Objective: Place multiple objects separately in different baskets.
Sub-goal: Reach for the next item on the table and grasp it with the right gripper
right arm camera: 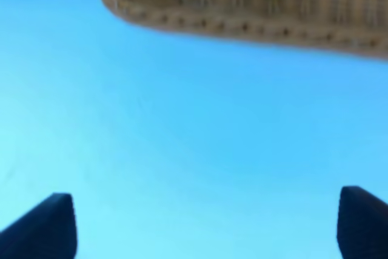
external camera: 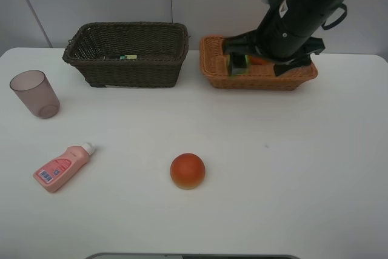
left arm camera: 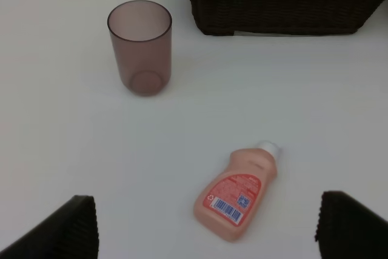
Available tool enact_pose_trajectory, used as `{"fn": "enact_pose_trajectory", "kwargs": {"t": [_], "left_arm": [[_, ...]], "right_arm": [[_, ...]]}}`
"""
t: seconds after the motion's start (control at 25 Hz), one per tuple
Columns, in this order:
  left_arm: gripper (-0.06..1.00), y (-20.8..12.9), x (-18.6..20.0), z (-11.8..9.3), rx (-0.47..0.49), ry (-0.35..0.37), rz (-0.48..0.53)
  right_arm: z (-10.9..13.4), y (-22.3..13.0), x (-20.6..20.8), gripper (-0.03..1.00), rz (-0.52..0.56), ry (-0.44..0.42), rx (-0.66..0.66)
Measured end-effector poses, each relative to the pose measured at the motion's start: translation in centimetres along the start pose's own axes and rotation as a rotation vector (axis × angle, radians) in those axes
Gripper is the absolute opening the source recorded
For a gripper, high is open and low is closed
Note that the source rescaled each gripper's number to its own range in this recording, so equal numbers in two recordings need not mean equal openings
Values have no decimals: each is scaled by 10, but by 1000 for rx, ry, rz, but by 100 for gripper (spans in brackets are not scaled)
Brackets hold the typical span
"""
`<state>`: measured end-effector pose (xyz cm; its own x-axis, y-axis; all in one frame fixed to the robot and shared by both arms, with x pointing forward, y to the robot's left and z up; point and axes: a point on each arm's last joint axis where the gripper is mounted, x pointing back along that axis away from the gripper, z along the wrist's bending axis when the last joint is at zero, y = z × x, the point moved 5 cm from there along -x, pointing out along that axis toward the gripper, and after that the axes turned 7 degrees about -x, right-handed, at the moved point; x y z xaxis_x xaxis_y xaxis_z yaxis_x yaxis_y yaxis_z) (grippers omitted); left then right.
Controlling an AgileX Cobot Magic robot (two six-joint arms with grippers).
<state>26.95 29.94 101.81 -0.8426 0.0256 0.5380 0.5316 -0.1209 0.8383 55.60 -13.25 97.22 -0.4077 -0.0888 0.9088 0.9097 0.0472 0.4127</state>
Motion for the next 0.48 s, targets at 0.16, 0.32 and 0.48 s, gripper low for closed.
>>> {"fn": "enact_pose_trajectory", "kwargs": {"t": [0.16,0.32,0.48], "left_arm": [[92,0,0,0,0,0,0],[92,0,0,0,0,0,0],[92,0,0,0,0,0,0]], "right_arm": [[29,-33,-1,91,60,42,32],[66,-53,1,91,71,108,27],[90,-67,-3,91,84,148,9]]}}
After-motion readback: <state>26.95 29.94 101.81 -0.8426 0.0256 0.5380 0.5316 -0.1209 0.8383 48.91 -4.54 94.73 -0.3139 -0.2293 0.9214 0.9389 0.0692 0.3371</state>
